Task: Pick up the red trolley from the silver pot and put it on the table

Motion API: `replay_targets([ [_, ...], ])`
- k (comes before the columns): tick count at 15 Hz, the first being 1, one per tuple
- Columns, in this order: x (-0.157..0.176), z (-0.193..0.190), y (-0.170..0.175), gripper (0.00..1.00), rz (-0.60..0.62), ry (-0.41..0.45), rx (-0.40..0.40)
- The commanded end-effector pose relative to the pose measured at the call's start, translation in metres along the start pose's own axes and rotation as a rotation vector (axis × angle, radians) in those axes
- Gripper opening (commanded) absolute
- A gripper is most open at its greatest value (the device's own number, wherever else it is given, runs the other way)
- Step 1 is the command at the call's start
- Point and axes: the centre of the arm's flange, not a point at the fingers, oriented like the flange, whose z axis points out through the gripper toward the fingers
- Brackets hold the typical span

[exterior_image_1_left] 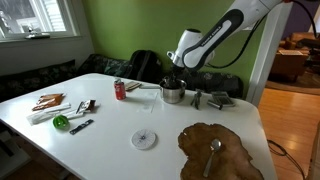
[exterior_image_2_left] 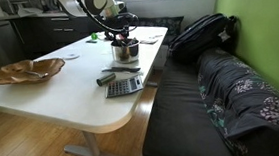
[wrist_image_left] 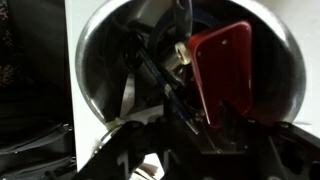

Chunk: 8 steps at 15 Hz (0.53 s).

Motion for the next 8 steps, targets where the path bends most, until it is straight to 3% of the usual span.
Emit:
replay_targets([
  [1,-0.008,0.005,-0.004,0.30,-0.013,-0.011,0.007],
  [3,-0.010,0.008,-0.005,0.24,-0.011,-0.018,0.012],
  [6,-0.012,0.007,-0.003,0.01,-0.003,-0.024,0.014],
  [8,-0.007,-0.008,0.005,0.00,0.015,-0.001,-0.001],
])
